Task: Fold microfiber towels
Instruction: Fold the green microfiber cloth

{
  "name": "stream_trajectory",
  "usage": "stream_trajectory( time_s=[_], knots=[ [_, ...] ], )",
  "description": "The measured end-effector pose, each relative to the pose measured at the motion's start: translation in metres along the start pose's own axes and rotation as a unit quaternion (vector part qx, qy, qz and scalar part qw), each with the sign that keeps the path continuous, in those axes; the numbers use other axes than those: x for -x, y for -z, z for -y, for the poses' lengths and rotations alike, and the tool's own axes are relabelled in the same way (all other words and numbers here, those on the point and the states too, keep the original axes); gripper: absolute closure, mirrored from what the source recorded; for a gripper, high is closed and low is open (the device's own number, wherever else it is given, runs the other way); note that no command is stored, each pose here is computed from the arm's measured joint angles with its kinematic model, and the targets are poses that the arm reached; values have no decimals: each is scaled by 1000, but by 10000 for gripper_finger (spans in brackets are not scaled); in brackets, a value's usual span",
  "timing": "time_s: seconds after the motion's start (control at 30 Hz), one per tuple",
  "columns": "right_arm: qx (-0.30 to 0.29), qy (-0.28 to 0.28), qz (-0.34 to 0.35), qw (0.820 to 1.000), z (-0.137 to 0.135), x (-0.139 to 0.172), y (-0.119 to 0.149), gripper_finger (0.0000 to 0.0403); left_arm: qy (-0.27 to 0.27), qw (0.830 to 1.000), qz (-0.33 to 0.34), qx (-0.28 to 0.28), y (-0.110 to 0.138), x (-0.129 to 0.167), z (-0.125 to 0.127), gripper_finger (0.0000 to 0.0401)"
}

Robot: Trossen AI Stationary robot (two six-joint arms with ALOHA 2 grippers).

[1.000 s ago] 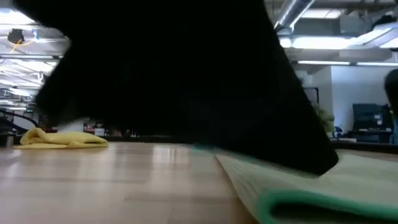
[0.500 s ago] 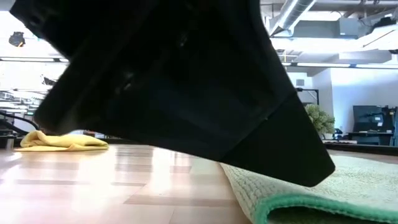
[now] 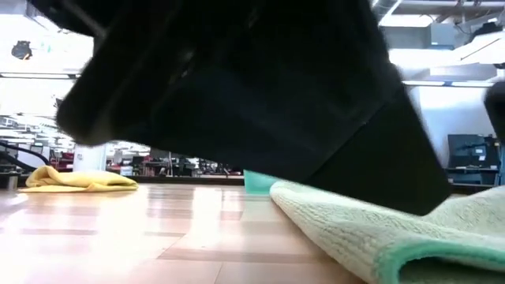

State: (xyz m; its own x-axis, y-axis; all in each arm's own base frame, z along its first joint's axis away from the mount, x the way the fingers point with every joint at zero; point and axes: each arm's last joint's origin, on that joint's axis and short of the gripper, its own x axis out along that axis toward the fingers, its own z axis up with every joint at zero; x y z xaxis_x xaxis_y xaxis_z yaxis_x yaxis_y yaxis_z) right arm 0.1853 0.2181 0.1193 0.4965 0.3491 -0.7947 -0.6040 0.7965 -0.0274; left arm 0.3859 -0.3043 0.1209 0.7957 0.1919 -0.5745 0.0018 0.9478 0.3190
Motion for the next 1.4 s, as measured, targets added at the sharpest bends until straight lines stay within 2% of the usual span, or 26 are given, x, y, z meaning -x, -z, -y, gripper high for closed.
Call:
stream_trajectory(
  time_s=[0.13,0.23,0.37,0.53,0.63,0.83,1.13,1.27,1.4],
  knots=[
    [-33,83,14,996,7,18,-4,374,2,1000,5,-12,-1,0,0,199],
    [-63,134,17,989,12,29,-4,383,1,999,19,-48,-2,-4,2,193],
    [-82,161,19,983,15,36,-3,396,-3,997,24,-74,0,-10,4,192],
    [-99,171,22,980,17,37,-3,382,7,996,30,-85,-2,-11,4,192],
    [-103,174,19,979,18,37,-3,377,33,994,33,-97,-2,-17,2,192],
    [-103,173,19,979,18,37,-3,388,67,996,4,-65,1,-28,-6,193],
    [-103,173,18,979,18,37,-3,374,92,994,-17,-61,3,-36,-14,245],
    [-101,172,18,980,18,37,-3,379,126,989,-25,-70,3,-45,-23,262],
    [-99,172,18,980,18,37,-3,381,130,986,-38,-94,5,-52,-30,273]
  ],
)
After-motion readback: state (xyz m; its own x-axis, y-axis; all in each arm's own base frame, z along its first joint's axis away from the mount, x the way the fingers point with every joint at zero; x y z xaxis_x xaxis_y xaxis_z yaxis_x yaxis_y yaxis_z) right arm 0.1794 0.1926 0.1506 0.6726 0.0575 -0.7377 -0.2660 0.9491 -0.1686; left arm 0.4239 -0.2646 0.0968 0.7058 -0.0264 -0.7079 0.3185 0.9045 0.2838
